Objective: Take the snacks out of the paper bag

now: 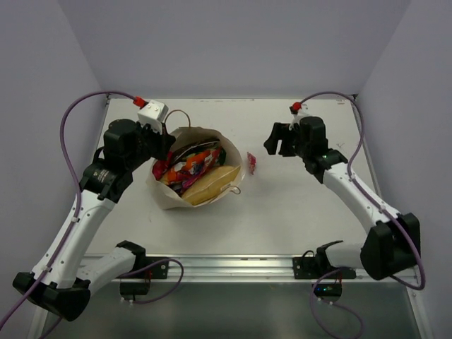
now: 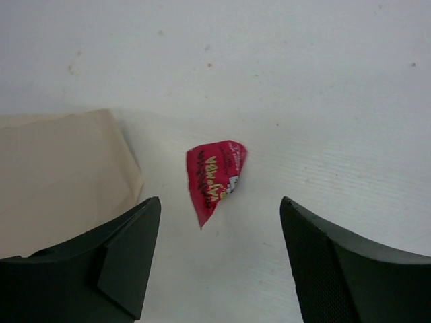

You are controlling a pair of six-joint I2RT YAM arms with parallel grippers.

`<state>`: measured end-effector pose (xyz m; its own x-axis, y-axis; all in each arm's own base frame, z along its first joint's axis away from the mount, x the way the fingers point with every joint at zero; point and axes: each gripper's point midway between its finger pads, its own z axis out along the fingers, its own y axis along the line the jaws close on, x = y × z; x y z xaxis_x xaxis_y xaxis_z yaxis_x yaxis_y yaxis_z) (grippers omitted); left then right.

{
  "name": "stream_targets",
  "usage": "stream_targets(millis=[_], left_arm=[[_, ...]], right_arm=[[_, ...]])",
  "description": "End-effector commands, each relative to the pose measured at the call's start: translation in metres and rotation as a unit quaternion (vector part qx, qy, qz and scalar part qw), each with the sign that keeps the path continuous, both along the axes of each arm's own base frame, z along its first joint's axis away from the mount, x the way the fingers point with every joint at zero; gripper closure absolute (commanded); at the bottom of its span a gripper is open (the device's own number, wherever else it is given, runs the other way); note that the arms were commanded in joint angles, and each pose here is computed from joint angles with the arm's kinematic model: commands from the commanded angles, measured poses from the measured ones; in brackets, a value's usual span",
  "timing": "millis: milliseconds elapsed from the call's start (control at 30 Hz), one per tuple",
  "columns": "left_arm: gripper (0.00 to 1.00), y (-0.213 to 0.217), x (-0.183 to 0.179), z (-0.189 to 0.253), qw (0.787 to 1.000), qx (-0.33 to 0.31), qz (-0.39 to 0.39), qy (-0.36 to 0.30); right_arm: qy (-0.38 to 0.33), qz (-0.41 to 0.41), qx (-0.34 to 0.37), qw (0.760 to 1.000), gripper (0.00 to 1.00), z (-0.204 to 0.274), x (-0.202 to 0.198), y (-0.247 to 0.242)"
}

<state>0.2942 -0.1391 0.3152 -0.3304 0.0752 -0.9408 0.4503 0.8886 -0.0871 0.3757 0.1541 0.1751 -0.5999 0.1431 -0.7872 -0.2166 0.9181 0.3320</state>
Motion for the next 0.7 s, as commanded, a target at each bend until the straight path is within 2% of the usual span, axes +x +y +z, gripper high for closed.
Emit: stream_targets(millis=[0,167,267,433,667], left_arm=[[1.00,-0.009,0.002,0.032,0.998,-0.027,-0.013,-0.047],[1.00,-0.007,0.002,0.032,0.998,-0.024,-0.008,-0.048],[1.00,-0.005,0.002,0.032,0.999,-0.022,-0.005,-0.048],[1.00,-0.003,0.002,0.032,0.999,-0.019,-0.001,-0.048],[1.00,-0.002,0.000,0.032,0.999,-0.017,0.001,-0.047]], right_arm=[[-0.095,0.036,0.003,0.995,0.25,0.091,-0.035,0.022],[-0.155,0.087,0.033,0.983,0.23,0.164,-0.090,0.060],[-0.161,0.166,0.062,0.971,0.22,0.190,-0.132,0.100],[-0.128,0.202,0.068,0.968,0.23,0.193,-0.159,0.145],[-0.076,0.162,0.056,0.982,0.26,0.168,-0.146,0.197]])
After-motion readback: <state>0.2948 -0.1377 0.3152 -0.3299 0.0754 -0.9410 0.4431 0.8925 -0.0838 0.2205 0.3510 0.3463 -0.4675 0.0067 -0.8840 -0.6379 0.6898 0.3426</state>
